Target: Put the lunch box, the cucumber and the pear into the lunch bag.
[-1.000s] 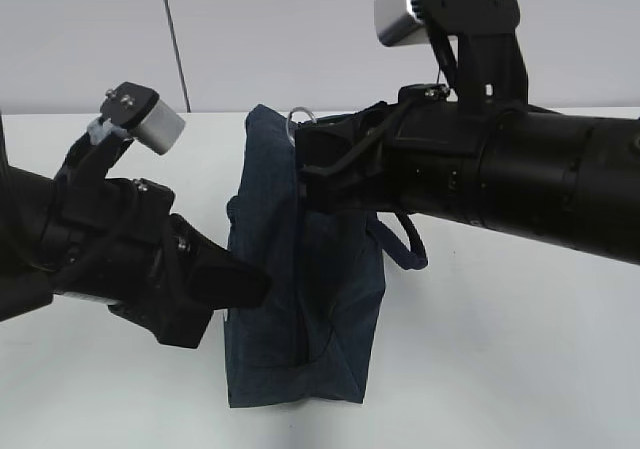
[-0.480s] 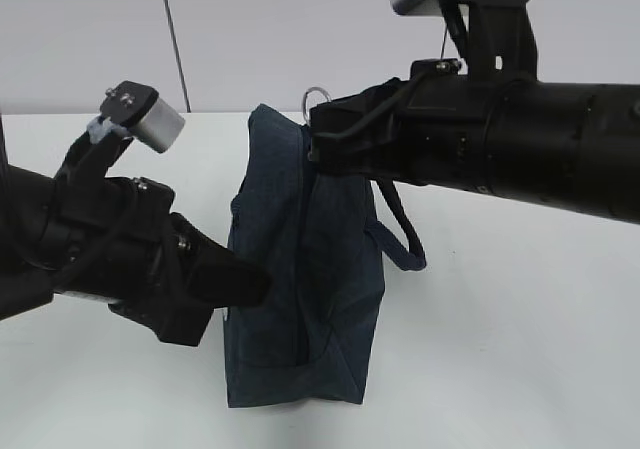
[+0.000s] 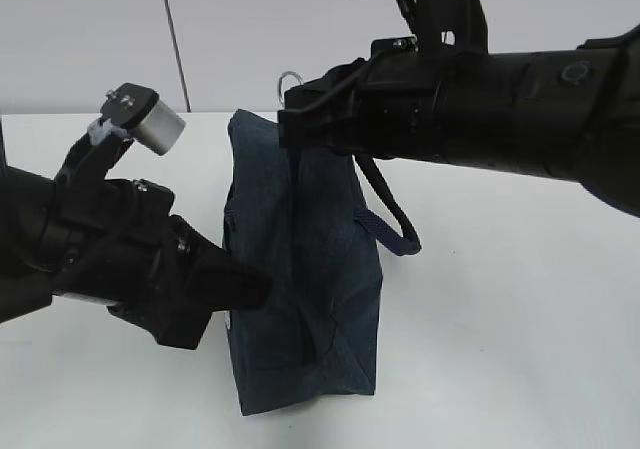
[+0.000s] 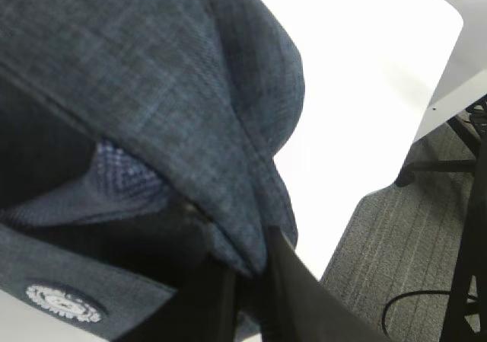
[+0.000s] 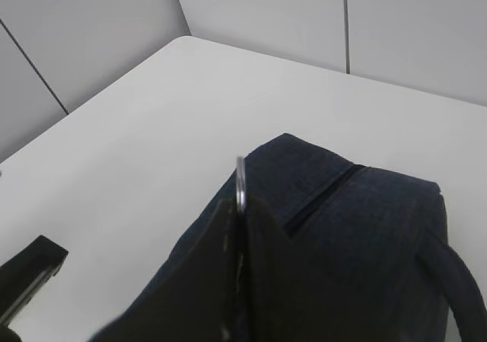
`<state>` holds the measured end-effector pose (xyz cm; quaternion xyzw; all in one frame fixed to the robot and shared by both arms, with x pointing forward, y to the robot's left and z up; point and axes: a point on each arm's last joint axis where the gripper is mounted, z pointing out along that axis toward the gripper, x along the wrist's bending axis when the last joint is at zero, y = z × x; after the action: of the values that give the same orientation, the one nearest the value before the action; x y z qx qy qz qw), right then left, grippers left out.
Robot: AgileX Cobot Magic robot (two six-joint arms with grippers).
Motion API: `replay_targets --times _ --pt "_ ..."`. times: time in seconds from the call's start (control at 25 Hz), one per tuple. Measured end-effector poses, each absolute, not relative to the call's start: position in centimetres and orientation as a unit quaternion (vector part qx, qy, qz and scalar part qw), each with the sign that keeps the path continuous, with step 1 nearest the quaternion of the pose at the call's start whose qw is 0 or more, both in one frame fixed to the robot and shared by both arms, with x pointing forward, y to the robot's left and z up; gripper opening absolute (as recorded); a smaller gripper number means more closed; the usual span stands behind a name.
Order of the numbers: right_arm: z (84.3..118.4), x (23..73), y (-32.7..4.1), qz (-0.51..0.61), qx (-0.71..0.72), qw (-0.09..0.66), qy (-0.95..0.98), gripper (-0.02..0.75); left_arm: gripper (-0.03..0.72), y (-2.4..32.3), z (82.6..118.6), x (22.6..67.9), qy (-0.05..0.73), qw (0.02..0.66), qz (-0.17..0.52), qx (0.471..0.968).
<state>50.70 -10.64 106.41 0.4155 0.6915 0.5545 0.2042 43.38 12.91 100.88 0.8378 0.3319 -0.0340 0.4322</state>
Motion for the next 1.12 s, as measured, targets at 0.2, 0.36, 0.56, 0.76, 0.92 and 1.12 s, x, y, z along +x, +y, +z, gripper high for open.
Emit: replay_targets --times 0.2,0.36,0.56,0.76,0.92,1.12 --pt "106.6 51.7 -10.0 0.555 0.413 0.205 0.693 0.0 0.003 12.9 100.9 43.2 0.326 0.43 -0.044 0.84" --pt "106.6 52.6 -9.5 0.548 0.409 0.212 0.698 0.0 0.003 12.8 100.8 43.0 0.319 0.427 -0.053 0.845" --pt "106.6 53.9 -9.0 0.546 0.405 0.219 0.7 0.0 0.003 13.0 100.6 42.7 0.319 0.412 -0.062 0.851" --pt "106.3 56.1 -9.8 0.539 0.418 0.234 0.693 0.0 0.003 13.0 100.6 42.6 0.321 0.407 -0.07 0.852" --pt "105.8 58.1 -10.7 0.53 0.43 0.246 0.688 0.0 0.003 13.0 100.6 42.6 0.326 0.408 -0.072 0.85" --pt "105.4 60.1 -11.0 0.521 0.423 0.263 0.693 0.0 0.003 13.0 100.7 42.8 0.333 0.41 -0.068 0.846"
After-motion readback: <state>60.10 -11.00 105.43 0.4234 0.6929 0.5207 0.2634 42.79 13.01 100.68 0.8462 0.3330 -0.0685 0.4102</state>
